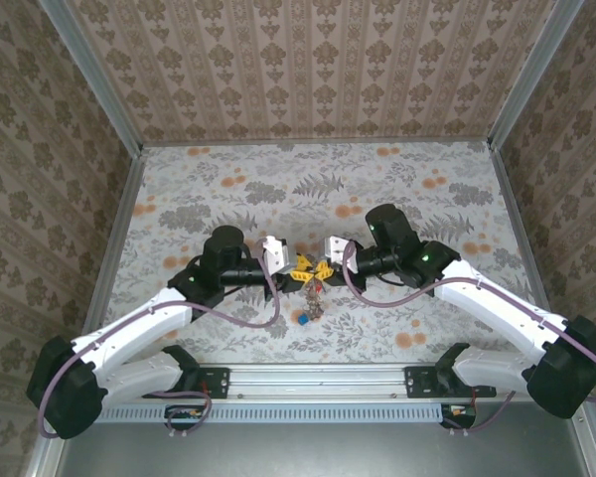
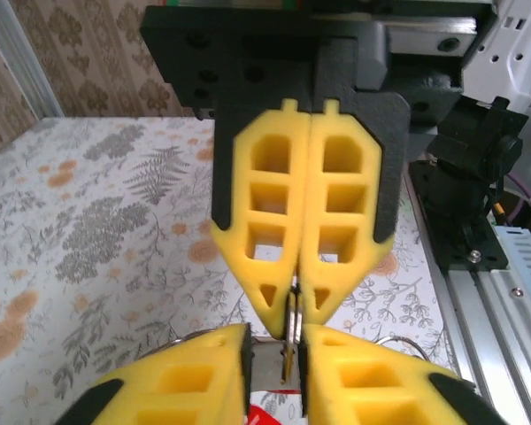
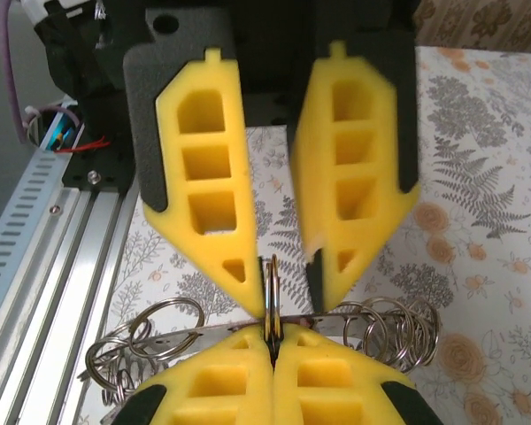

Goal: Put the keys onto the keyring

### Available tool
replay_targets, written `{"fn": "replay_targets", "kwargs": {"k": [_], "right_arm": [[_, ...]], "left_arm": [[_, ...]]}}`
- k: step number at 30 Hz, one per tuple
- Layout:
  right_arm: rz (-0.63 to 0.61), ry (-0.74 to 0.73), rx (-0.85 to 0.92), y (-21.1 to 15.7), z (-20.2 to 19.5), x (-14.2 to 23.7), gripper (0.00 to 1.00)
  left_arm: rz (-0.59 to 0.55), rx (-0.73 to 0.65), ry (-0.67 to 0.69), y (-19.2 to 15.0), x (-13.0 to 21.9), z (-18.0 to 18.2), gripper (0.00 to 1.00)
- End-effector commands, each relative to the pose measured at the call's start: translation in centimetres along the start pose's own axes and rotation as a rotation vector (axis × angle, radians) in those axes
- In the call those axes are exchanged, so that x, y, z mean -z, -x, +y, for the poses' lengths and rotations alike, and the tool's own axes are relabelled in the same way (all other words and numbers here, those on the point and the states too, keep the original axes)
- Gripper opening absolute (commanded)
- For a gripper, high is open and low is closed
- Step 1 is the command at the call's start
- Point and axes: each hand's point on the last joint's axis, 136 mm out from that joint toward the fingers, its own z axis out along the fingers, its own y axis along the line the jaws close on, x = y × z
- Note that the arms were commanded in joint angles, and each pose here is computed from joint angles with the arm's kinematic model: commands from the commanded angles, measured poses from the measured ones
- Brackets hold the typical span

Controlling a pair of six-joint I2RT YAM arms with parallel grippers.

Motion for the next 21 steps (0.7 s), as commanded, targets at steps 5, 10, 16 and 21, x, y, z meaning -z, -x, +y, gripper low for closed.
{"fn": "replay_targets", "kwargs": {"k": [5,10,16,21], "right_arm": [[0.04,-0.011,0.065,0.9,-0.2,0.3,0.0],[0.042,-0.011,0.063,1.1,-0.3,-0.1,0.0],[0.026,-0.015,0.064,1.2,-0.3,0.0,0.07],[-0.07,-0.016,0.029,1.5,-0.3,0.9,0.15]], "left_arm": [[0.08,-0.033,-0.024,0.3,-0.1,0.0,0.25],[0.091,-0.036,-0.049,0.3,-0.7,-0.2,0.16],[0.06,-0.073,-0.105,1.1,-0.8,-1.2,0.0],[-0.058,-0.085,-0.107,2.8,-0.1,-1.4,0.0]]}}
